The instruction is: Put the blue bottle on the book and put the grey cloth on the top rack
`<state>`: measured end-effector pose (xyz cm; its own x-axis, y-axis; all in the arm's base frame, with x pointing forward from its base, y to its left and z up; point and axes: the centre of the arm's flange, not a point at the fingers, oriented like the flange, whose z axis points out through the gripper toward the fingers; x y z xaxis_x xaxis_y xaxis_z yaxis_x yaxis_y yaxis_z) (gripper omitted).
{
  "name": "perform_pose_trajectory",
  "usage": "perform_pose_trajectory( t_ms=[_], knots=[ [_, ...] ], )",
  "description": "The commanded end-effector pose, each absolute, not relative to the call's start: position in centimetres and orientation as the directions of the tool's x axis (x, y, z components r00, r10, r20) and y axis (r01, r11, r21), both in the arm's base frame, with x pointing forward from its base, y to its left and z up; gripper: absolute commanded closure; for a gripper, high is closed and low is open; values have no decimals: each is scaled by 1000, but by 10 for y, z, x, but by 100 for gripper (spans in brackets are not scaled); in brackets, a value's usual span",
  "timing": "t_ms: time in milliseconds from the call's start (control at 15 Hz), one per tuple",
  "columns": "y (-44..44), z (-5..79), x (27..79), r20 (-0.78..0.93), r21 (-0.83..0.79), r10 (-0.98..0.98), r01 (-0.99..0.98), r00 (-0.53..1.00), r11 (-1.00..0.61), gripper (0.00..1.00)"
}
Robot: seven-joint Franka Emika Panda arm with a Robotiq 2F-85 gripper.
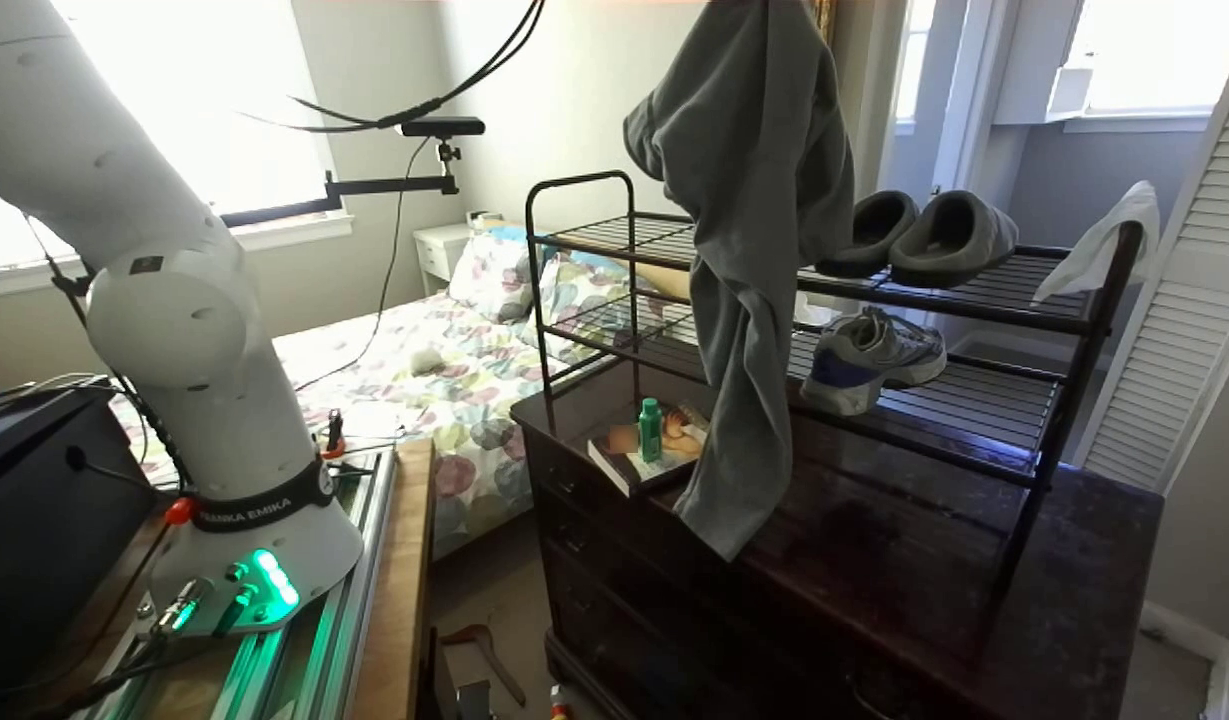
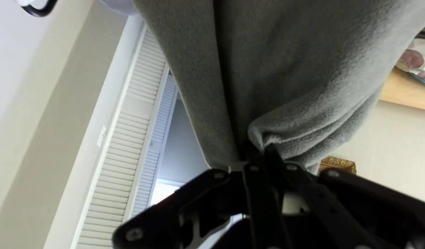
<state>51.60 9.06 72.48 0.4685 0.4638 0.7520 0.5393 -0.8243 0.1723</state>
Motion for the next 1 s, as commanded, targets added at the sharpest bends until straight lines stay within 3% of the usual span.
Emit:
perform_pose_trajectory(
  t_ms=[0,933],
  knots=[
    [107,723,571,787,122,445,600,427,-791,98],
    [121,625,656,705,-27,485,702,518,-711,98]
  ],
)
